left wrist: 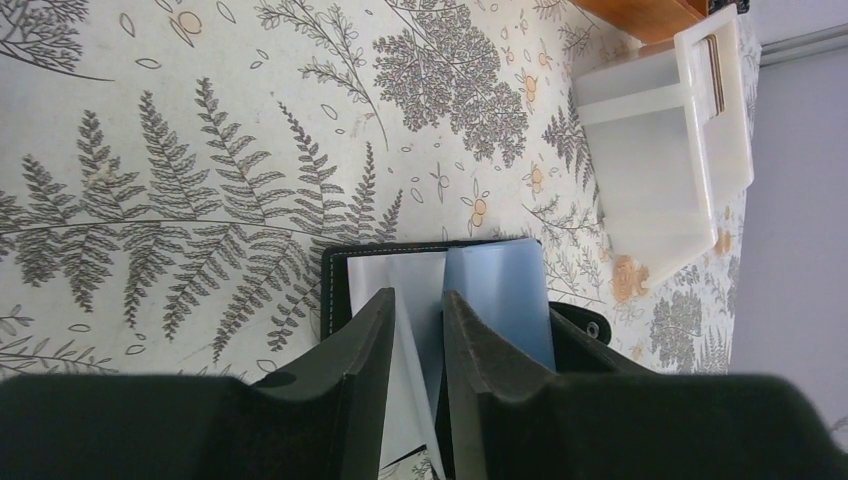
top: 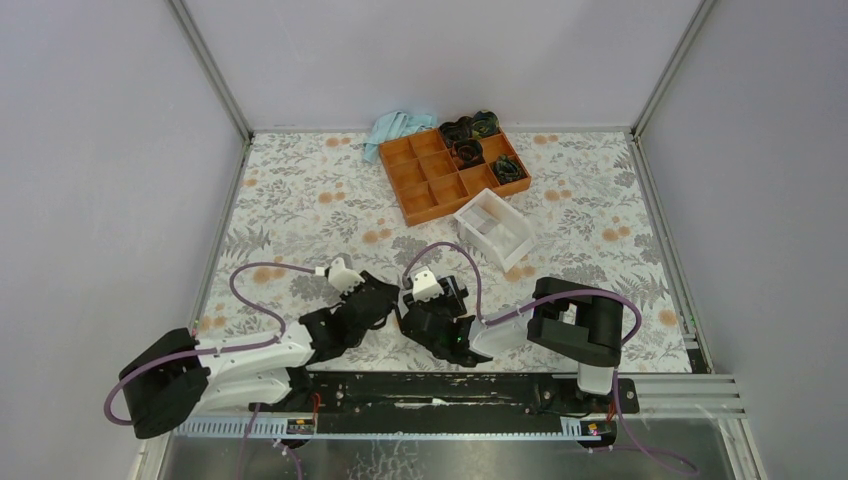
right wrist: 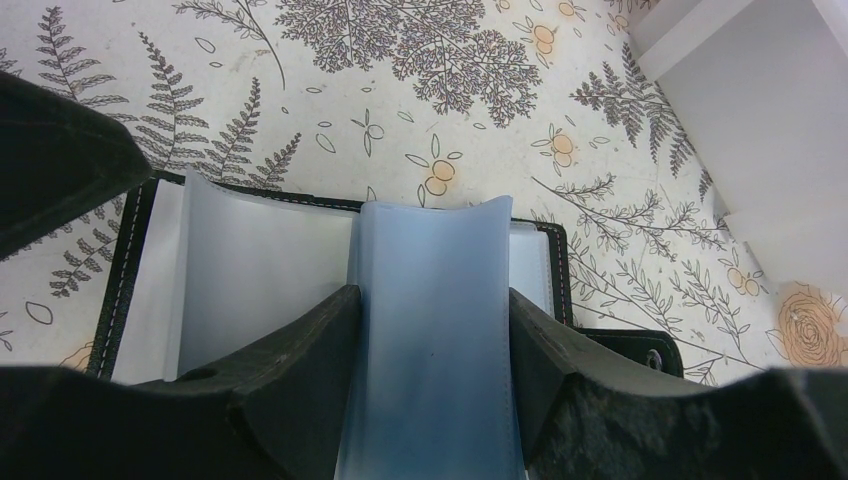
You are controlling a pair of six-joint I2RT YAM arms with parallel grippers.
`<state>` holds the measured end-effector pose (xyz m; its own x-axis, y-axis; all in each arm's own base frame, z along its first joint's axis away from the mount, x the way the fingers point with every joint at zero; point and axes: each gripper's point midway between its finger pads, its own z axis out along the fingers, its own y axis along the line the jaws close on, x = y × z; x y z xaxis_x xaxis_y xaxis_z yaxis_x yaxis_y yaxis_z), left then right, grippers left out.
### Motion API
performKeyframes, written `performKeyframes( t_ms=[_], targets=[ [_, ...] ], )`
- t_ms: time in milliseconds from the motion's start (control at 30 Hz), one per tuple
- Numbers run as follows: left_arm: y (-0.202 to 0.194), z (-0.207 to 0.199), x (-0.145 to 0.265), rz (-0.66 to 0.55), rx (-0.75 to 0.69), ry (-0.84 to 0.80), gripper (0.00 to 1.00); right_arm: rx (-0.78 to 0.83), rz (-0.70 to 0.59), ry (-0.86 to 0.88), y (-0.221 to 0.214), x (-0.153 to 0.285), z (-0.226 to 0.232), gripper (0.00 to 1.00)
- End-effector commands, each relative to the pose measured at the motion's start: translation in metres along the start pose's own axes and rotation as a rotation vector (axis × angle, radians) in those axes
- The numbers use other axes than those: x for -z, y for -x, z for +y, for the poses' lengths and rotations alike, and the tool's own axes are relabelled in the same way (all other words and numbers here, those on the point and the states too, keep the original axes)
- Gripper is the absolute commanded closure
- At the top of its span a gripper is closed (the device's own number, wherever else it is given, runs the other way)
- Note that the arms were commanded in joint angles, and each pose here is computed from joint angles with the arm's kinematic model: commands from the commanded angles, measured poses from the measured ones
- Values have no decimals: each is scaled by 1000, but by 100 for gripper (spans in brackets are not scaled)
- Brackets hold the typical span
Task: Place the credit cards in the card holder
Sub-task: Open the card holder at the center of the board.
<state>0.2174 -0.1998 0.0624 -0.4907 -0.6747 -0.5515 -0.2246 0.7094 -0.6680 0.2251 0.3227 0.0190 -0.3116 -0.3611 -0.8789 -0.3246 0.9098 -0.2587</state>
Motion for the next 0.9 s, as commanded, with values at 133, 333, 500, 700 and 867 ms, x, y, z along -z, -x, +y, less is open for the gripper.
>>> performKeyframes(
  t_ms=[133,333,500,700,867],
  targets=[
    [4,-34,-11,-16,105,-82,73,37,59,30,-25,6,-1,40],
    [-1,-42,-20,8,125,-101,75,32,59,35,-25,6,0,40],
    [-12,-42,-25,57,127,-110,76,31,60,37,-25,6,1,40],
    [-33,-29,-29,137,86,-77,82,29,61,38,-25,6,1,40],
    [-44,-11,-25,180,87,-57,87,22,58,36,-23,7,-1,40]
  ],
)
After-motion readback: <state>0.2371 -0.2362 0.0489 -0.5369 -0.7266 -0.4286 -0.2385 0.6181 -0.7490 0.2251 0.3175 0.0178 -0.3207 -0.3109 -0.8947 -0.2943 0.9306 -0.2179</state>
